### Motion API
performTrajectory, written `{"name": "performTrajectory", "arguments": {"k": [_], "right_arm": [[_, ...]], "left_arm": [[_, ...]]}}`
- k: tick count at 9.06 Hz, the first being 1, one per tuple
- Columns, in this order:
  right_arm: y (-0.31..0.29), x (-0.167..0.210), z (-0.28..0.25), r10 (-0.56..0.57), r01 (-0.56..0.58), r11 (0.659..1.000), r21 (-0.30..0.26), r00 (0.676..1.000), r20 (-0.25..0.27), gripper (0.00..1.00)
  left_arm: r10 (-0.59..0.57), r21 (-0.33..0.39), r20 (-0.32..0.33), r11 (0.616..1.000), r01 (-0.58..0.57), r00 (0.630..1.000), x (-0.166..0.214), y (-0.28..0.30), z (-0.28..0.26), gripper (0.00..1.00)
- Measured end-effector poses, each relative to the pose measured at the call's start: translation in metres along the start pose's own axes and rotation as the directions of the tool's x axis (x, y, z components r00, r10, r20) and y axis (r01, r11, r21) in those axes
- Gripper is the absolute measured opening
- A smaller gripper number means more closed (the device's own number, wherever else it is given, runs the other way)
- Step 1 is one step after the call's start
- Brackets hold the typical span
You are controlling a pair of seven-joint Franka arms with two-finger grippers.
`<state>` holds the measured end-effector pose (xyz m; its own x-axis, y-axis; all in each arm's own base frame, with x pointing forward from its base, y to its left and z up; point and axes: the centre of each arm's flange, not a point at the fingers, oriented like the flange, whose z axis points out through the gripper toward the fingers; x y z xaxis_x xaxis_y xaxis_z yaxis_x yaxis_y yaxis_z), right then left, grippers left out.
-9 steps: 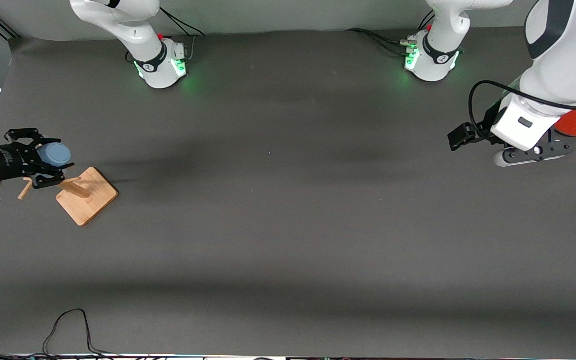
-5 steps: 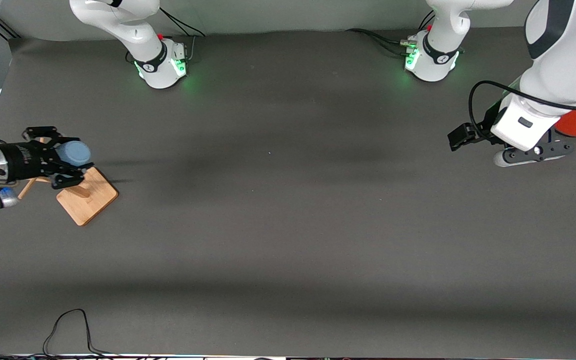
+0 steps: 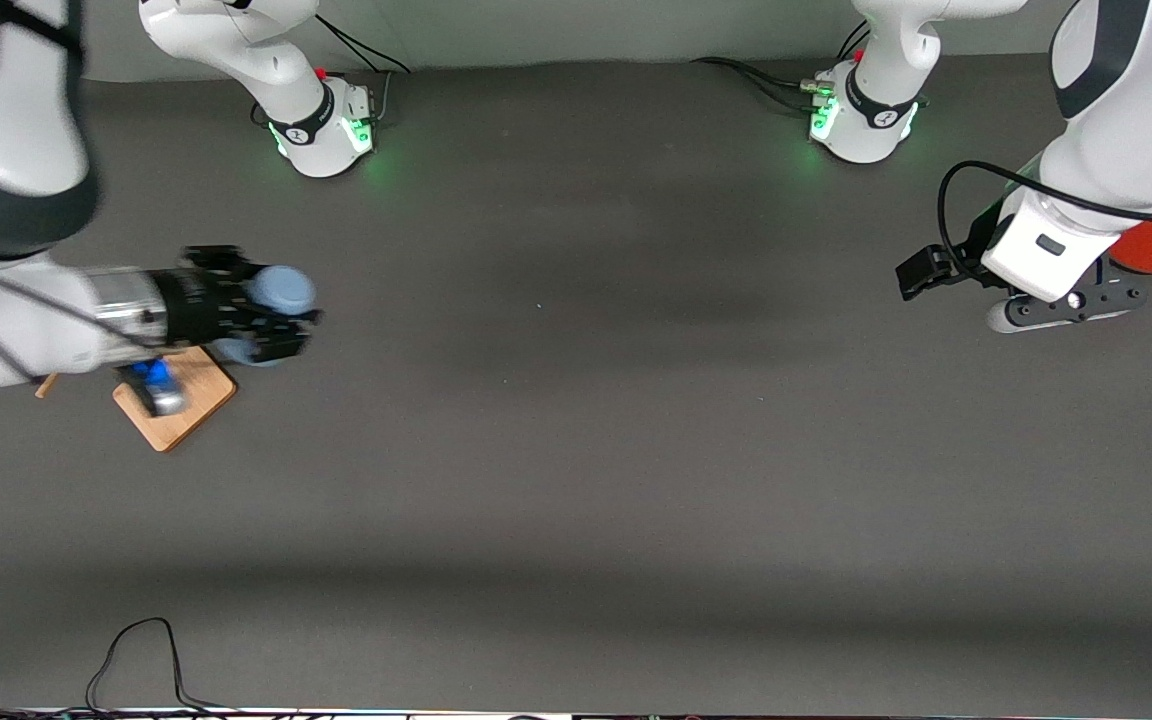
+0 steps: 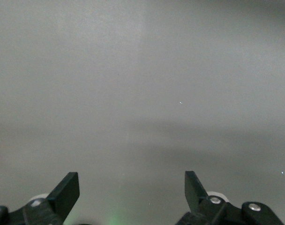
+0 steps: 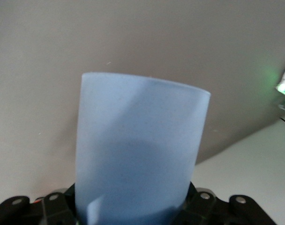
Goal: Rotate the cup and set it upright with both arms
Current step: 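Carry the blue cup to the table middle with the right gripper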
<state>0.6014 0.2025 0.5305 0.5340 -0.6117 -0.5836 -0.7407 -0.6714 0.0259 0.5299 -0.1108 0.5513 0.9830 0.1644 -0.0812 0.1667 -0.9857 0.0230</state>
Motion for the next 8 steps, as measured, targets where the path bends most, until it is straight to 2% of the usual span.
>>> {"name": "performTrajectory", "arguments": {"k": [3, 6, 8], "right_arm": [[-0.095, -0.083, 0.095, -0.076, 0.085, 0.989, 0.121, 0.994, -0.078, 0.72], [-0.17, -0.108, 0.218, -0.126, 0.161, 0.97, 0.182, 0.974, -0.189, 0.72], [-0.202, -0.116, 0.303, -0.122, 0.189, 0.948, 0.256, 0.959, -0.256, 0.72]], "left_arm": [[0.001, 0.001, 0.003, 1.0, -0.001, 1.0, 0.0, 0.0, 0.0, 1.0], [-0.002, 0.006, 0.014, 1.0, 0.002, 1.0, -0.001, -0.002, 0.001, 1.0], [-0.001, 0.009, 0.022, 1.0, 0.001, 1.0, -0.002, -0.002, 0.001, 1.0]]}}
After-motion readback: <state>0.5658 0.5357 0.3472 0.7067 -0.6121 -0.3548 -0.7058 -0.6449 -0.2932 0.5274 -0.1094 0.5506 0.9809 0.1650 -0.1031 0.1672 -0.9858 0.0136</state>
